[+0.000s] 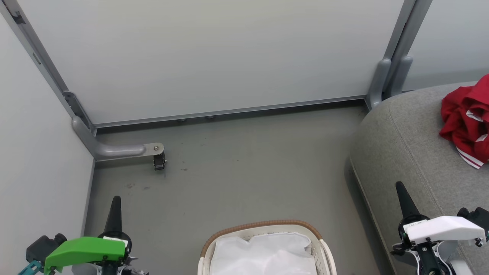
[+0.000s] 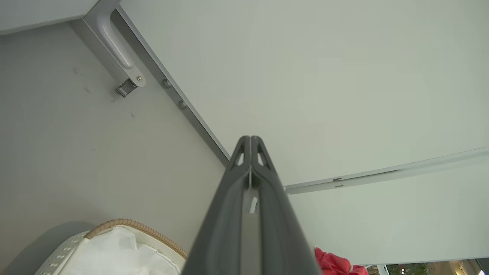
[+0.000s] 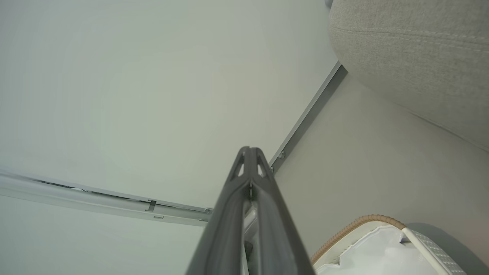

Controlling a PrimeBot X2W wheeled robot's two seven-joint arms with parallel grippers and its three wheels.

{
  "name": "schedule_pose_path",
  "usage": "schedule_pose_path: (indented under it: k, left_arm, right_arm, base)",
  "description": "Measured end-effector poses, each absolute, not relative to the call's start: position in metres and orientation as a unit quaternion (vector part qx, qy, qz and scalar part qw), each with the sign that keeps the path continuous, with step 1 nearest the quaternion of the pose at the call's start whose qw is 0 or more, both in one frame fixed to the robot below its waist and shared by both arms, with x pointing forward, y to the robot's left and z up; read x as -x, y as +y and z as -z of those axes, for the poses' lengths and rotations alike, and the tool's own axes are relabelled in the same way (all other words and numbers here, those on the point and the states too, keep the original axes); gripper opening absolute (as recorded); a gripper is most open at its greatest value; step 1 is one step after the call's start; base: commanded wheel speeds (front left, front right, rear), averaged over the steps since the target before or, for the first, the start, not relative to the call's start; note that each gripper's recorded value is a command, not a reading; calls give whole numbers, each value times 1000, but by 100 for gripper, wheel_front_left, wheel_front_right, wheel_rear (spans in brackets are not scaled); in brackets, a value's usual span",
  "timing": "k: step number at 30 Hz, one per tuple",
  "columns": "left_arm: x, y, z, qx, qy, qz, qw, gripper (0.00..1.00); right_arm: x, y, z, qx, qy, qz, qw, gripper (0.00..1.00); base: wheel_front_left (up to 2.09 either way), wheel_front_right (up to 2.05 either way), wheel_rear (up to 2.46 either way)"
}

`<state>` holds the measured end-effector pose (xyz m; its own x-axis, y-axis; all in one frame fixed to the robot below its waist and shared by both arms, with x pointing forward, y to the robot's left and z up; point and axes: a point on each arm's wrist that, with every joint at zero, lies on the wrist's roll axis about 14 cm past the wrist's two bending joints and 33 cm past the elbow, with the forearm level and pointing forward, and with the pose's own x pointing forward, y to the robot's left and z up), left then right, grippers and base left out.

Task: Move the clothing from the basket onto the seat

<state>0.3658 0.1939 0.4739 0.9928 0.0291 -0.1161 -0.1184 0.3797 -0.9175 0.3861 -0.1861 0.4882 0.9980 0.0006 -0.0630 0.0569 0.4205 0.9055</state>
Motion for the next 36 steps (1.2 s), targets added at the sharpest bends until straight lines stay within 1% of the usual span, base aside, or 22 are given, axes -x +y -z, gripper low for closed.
schedule_pose_path:
  k: [36]
  left_arm:
    - [-380, 198, -492, 664, 18, -22, 747, 0]
  right_arm:
    - [-387, -194, -498, -659, 14, 11, 752, 0]
  base:
    - [0, 0, 0]
